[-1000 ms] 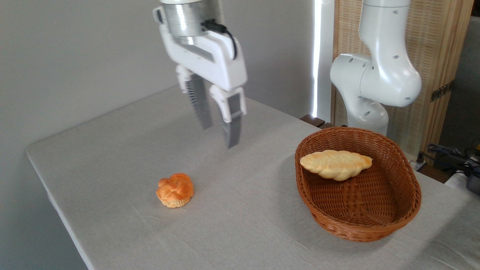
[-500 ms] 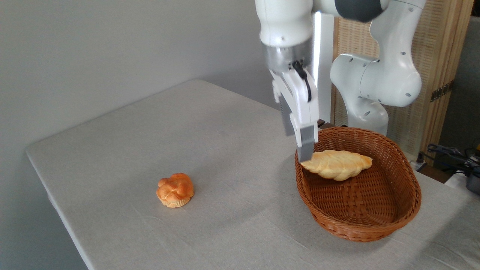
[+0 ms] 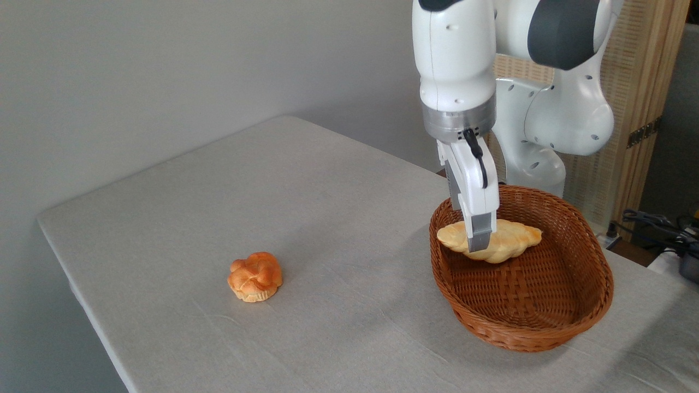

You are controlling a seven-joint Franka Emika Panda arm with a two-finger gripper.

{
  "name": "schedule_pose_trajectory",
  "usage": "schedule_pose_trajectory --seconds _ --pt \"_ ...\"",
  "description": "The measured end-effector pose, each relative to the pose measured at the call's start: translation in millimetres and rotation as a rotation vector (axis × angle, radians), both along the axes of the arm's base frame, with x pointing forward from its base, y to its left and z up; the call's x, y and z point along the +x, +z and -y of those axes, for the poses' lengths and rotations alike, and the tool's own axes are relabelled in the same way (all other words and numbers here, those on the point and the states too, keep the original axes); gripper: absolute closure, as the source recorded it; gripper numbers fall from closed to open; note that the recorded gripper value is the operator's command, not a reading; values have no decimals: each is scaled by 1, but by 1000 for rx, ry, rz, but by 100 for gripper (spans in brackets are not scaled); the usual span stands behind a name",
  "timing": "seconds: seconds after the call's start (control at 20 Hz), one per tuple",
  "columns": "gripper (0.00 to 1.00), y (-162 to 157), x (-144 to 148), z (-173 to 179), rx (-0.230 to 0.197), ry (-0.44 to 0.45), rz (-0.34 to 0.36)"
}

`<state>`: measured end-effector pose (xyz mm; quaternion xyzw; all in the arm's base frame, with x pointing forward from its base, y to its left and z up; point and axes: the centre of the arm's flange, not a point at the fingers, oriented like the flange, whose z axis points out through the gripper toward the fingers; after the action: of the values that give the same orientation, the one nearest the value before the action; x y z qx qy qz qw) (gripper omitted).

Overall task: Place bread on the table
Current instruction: 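Lower the gripper onto the twisted roll and close on it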

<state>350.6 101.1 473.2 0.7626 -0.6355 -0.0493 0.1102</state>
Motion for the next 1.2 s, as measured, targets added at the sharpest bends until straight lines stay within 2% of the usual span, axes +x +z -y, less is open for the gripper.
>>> schedule_pose_trajectory --seconds 0.5,0.6,0.7,0.8,0.85,0.9,1.2 --pt "3 -32 -12 7 -14 -9 -63" --pt "7 -40 -13 8 -14 -10 -61" --pt "18 -48 -15 8 0 -18 -65" --pt "58 -52 -16 8 12 -24 -68" --pt "71 -53 -16 8 13 -25 -68" --pt "77 -53 -16 8 14 -26 -68" --pt "78 -53 -16 8 14 -26 -67"
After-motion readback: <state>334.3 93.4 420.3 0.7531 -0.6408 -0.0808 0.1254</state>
